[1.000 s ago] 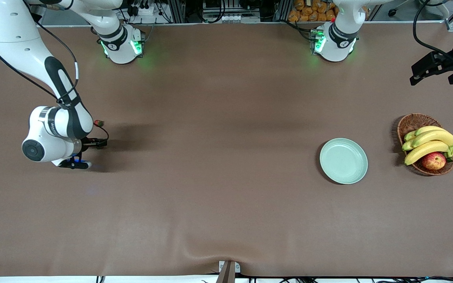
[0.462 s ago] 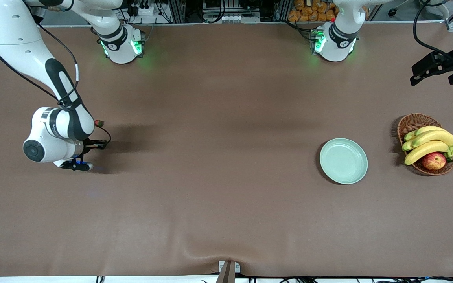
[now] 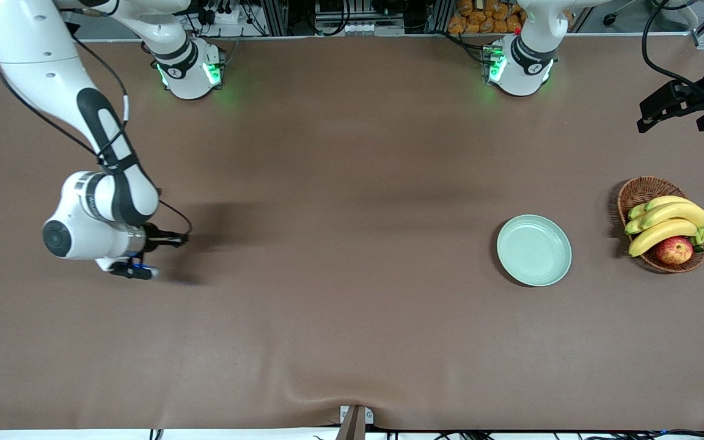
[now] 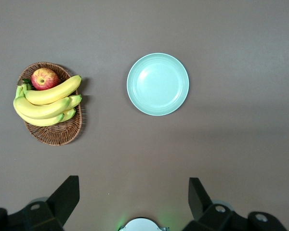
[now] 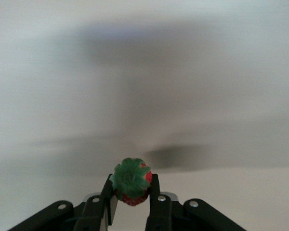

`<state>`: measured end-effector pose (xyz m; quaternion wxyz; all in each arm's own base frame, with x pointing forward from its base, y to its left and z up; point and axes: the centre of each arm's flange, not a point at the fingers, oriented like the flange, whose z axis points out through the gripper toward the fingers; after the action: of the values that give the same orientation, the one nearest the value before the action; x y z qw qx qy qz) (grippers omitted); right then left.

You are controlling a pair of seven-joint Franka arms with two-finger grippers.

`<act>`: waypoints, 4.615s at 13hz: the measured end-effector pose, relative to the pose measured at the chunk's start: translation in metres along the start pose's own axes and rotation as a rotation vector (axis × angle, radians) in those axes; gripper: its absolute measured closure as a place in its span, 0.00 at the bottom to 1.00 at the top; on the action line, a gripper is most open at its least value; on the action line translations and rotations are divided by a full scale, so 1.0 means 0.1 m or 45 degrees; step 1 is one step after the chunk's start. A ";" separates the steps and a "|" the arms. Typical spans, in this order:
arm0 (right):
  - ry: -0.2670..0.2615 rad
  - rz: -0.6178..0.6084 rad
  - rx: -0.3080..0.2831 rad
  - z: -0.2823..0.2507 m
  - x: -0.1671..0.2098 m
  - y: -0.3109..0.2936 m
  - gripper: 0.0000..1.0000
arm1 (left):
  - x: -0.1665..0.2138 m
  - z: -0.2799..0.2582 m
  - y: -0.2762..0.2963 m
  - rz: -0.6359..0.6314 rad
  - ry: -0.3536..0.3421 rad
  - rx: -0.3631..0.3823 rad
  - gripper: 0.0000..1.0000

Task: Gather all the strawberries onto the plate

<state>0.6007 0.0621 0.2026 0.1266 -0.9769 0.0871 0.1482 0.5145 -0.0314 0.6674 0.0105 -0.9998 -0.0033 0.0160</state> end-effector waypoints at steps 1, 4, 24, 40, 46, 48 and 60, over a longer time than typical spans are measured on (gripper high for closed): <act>-0.010 0.030 0.068 0.07 -0.08 -0.44 0.70 | 0.00 0.00 0.00 0.001 0.000 -0.001 0.00; -0.110 0.100 0.237 0.51 -0.65 -1.95 0.70 | 0.00 0.00 0.07 0.013 -0.003 -0.032 0.00; 0.038 0.369 0.638 1.60 -0.92 -3.58 0.01 | 0.04 2.00 2.15 0.130 -0.128 -0.057 0.00; -0.119 0.041 -0.330 -0.40 -0.35 0.45 0.00 | -0.23 4.50 3.99 -0.218 -0.034 -0.067 0.08; -0.224 0.056 -0.314 -0.24 -0.48 1.31 0.00 | -0.26 4.76 4.05 -0.218 -0.026 -0.039 0.28; -0.253 0.063 -0.332 -0.14 -0.54 1.39 0.00 | -0.27 4.76 4.05 -0.216 -0.026 -0.038 0.49; -0.321 0.069 -0.342 0.40 -0.68 1.69 0.26 | 0.89 4.06 2.58 -0.033 0.126 0.080 0.72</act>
<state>0.4912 -0.0789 0.1496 0.0008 -0.9561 0.0764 0.2830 0.5919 -0.2798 0.2533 0.0421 -0.9984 -0.0152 -0.0334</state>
